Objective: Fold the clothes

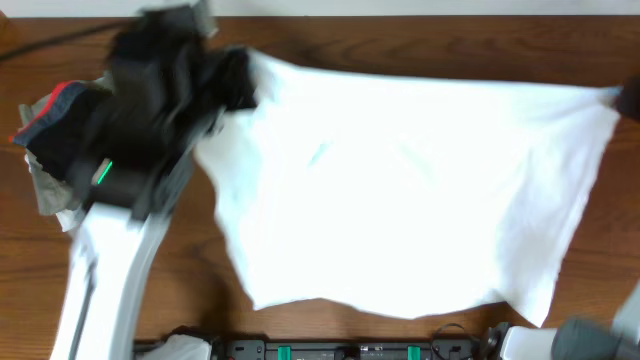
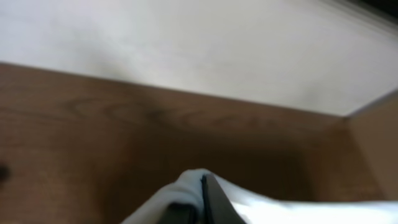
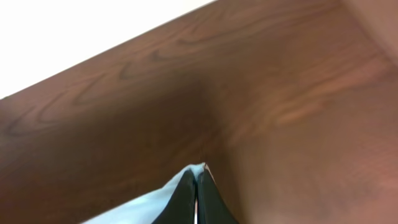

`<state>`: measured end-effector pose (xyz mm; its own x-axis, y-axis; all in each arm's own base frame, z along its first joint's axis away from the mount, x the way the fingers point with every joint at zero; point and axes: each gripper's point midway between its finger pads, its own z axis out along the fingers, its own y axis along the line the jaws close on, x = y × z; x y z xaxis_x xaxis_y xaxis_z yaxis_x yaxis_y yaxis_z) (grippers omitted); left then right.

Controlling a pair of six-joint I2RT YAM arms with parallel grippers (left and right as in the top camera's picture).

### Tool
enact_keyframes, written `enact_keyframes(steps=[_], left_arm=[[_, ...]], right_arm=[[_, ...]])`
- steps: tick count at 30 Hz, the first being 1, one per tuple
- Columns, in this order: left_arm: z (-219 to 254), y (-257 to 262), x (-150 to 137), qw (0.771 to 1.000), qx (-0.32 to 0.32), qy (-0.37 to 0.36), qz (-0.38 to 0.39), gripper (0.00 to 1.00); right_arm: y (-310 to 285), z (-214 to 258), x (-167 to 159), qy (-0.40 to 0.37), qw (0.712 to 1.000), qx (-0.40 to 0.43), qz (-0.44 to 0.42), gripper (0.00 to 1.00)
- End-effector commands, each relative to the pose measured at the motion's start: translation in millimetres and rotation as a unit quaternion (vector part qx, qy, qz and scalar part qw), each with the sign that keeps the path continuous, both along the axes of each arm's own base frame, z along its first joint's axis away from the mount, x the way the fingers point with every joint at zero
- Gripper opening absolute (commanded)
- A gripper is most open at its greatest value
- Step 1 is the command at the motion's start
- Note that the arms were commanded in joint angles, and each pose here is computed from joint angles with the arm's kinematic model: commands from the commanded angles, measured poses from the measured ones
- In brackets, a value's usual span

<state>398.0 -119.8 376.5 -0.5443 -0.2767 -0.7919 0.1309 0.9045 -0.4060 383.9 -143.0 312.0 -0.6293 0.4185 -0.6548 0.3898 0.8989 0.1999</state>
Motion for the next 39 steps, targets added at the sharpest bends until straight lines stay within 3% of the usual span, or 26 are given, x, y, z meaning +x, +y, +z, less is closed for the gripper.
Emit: enact_keyframes(steps=[1,4,8,13,17,22,25,30,39], left_arm=[[-45.7,4.7,56.3,1.0,0.017,0.02,0.006,0.06],[-57.1,-0.1,97.5,0.999,-0.031,0.008,-0.025,0.06],[-9.3,16.0,123.0,0.993,-0.1,-0.04,-0.038,0.06],[83.9,46.9,107.5,0.987,-0.102,-0.117,-0.033,0.06],[104.9,47.5,78.0,0.987,-0.116,-0.096,-0.058,0.06],[32.8,33.2,35.4,0.988,-0.111,0.078,-0.072,0.06],[-30.4,23.0,-2.9,0.97,-0.072,0.21,-0.094,0.06],[-128.0,23.8,-56.9,0.914,0.009,0.398,-0.079,0.06],[-254.1,17.7,-135.5,0.814,0.043,0.572,-0.092,0.06]], right_arm=[[12.2,-34.1,42.9,0.001,0.998,0.044,0.052,0.01],[23.9,-34.3,72.7,-0.036,0.994,0.067,0.079,0.01],[29.8,23.6,85.1,-0.119,0.988,0.048,0.087,0.01],[21.3,115.7,61.2,-0.195,0.979,-0.027,0.06,0.01],[17.9,125.9,35.1,-0.172,0.983,-0.056,0.04,0.01],[10.3,61.4,-1.2,-0.021,0.999,-0.047,0.007,0.01],[8.4,10.8,-29.2,0.094,0.995,-0.031,-0.011,0.01],[3.6,-67.6,-62.5,0.241,0.97,-0.02,-0.024,0.01],[22.3,-193.9,-123.7,0.401,0.916,0.028,-0.018,0.01]])
